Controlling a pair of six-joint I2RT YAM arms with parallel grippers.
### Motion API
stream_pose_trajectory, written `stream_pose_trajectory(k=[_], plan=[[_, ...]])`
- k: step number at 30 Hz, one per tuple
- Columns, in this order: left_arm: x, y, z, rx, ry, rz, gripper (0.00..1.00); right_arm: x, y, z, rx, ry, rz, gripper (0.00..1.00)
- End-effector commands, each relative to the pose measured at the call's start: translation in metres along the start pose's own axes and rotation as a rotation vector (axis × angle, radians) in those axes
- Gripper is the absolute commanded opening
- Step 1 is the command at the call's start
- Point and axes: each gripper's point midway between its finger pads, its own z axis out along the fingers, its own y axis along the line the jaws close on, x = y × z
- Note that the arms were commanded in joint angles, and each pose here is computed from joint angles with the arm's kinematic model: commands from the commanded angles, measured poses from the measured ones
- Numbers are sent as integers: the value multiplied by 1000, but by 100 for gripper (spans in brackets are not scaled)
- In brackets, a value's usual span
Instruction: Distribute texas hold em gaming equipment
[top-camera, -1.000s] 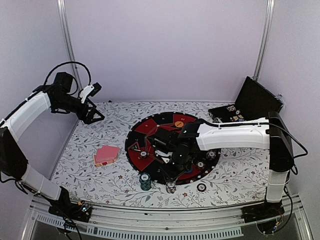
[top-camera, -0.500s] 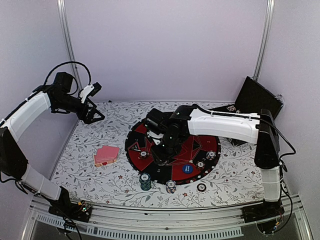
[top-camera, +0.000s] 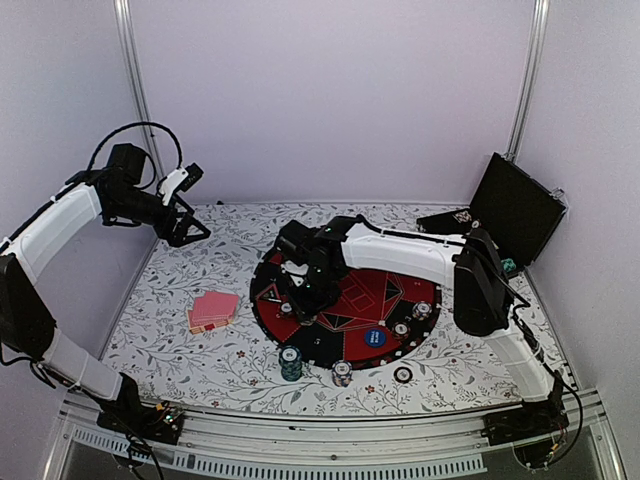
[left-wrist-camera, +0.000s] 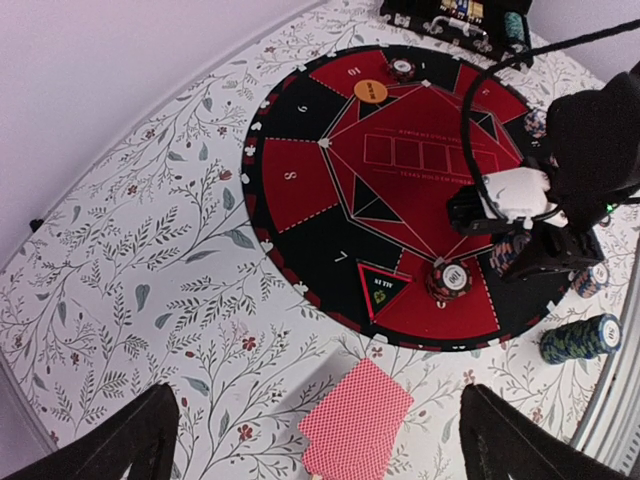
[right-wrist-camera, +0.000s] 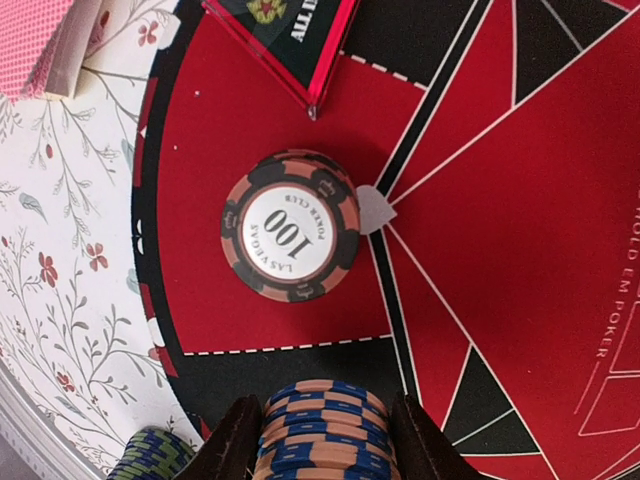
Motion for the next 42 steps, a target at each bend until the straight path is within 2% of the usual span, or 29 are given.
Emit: stream_pose_trajectory(k=[1, 17, 27, 29, 35, 42], plan=[[-6, -5, 3, 23, -26, 21, 100, -9, 15, 5, -62, -16, -2, 36], [-7, -5, 4, 27, -34, 23, 100, -15, 28, 38, -106, -14, 10, 37], [-6, -6, 4, 30, -35, 17, 100, -11, 28, 43, -80, -6, 5, 60], [-5, -6, 5, 31, -31, 13, 100, -14, 29, 38, -89, -18, 9, 64], [-4, -5, 4, 20, -28, 18, 100, -29, 26, 12, -85, -72, 19, 65], [-2, -4, 3, 14, -15, 25, 100, -51, 14, -56, -66, -188, 44, 66]])
